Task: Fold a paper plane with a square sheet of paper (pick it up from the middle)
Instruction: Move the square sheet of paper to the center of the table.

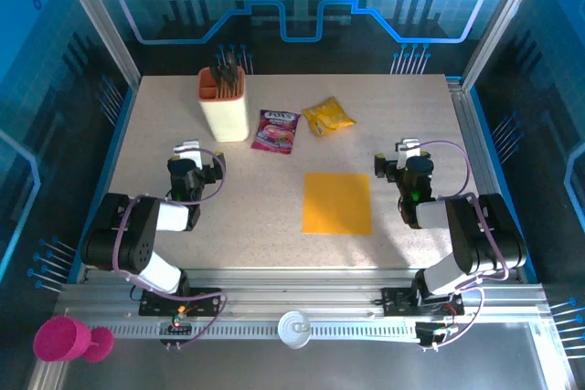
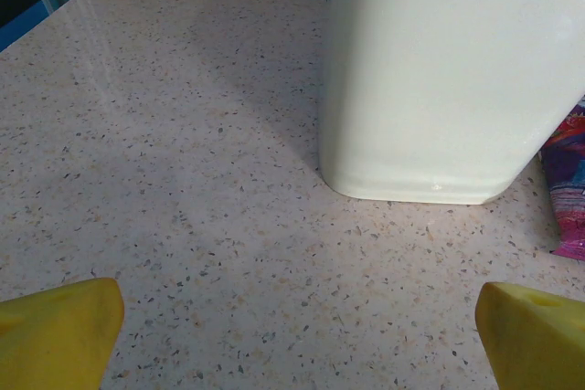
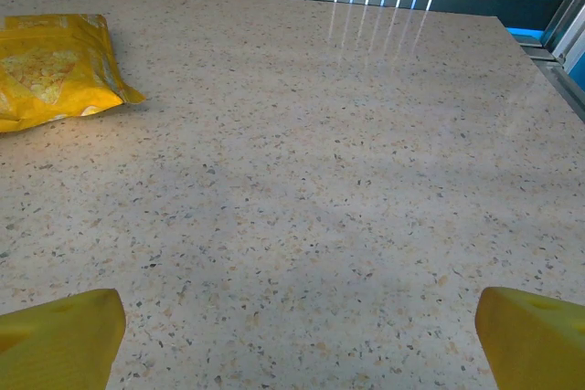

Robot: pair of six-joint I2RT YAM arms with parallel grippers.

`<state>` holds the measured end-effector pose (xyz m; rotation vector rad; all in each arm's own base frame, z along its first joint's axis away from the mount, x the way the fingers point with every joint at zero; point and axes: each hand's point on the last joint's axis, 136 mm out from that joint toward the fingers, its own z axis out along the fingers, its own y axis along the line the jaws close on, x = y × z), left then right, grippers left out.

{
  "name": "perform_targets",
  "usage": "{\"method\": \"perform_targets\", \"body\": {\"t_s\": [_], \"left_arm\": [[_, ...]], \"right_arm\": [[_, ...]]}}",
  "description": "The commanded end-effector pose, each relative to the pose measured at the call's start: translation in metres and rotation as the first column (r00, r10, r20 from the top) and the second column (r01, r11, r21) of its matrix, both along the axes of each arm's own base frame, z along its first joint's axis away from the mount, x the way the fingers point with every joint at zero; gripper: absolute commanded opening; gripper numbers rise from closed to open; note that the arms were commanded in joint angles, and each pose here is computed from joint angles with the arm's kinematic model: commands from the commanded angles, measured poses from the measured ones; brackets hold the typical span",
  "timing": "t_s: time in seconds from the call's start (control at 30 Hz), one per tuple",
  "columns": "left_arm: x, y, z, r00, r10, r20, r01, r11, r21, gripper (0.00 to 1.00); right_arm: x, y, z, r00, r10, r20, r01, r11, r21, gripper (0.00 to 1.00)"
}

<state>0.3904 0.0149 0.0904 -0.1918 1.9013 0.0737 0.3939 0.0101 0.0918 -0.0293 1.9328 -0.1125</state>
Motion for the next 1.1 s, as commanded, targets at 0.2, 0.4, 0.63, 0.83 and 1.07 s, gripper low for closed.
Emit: {"method": "perform_targets", "body": {"t_s": [0.2,0.4,0.63,0.83,1.07], "left_arm": [[0.0054,-0.0040,0.0071,0.999,-0.023,0.033,0.023,1.000,0.004,1.00],[0.0056,-0.0039,0.0074,0.999,-0.023,0.034,0.022,1.000,0.004,1.00],[0.0067,-0.0032,0.0072,0.999,-0.028,0.028,0.028,1.000,-0.010,1.00],[0.0067,-0.0034,0.0071,0.999,-0.028,0.027,0.028,1.000,-0.008,1.00],[0.0062,-0.0038,0.0068,0.999,-0.029,0.029,0.029,1.000,-0.008,1.00]], "right_arm": [[0.0051,0.0024,0.0094,0.999,0.010,0.036,-0.010,1.000,-0.003,0.99],[0.0053,0.0031,0.0094,0.999,0.012,0.036,-0.012,1.000,-0.002,0.99],[0.0056,0.0028,0.0094,0.999,0.013,0.035,-0.013,1.000,0.000,0.99],[0.0055,0.0029,0.0087,0.999,0.014,0.032,-0.014,1.000,0.002,0.99],[0.0051,0.0024,0.0091,0.999,0.018,0.035,-0.018,1.000,0.004,0.99]]}}
